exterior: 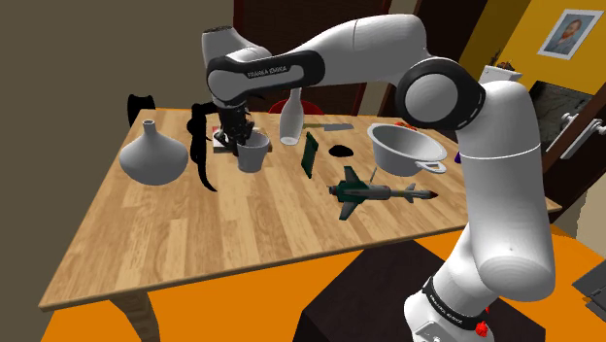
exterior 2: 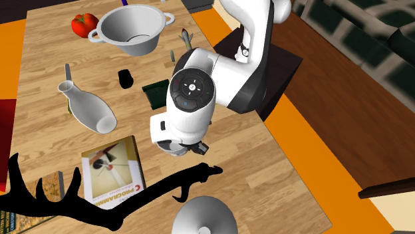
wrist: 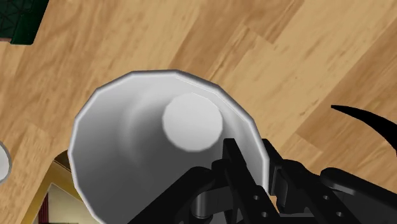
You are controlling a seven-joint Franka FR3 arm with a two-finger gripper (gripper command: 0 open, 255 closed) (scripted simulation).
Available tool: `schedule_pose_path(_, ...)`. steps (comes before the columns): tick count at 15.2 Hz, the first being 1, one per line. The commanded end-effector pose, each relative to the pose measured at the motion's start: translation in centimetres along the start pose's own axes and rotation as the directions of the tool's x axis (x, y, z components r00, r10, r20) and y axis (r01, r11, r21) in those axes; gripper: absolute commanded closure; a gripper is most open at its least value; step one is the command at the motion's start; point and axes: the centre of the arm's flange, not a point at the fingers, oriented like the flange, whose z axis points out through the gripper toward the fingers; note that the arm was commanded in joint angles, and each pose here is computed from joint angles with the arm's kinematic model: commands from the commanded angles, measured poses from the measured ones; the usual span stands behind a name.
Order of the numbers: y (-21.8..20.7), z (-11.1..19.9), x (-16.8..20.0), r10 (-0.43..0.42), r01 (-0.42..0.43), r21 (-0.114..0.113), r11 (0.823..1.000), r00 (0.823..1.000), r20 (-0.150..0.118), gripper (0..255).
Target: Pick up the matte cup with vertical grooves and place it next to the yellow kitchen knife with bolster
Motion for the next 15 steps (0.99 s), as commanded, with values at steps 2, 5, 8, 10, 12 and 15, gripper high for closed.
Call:
schedule_pose_path(2, 0.3, -1.6, 0.0, 0.000, 0.000, 0.000, 1.000, 1.000, 0.000, 255)
schedule_pose_path(5, 0.6, -3.1, -0.1, 0.000, 0.000, 0.000, 1.000, 1.000, 0.000, 255)
schedule_pose_path(8, 0.8, -4.7, -0.1, 0.000, 0.000, 0.000, 1.000, 1.000, 0.000, 255)
schedule_pose_path(10, 1.0, -5.7, -0.2, 0.000, 0.000, 0.000, 1.000, 1.000, 0.000, 255)
schedule_pose_path(12, 1.2, -6.8, -0.2, 0.000, 0.000, 0.000, 1.000, 1.000, 0.000, 255)
schedule_pose_path(15, 1.5, -8.3, -0.2, 0.000, 0.000, 0.000, 1.000, 1.000, 0.000, 255)
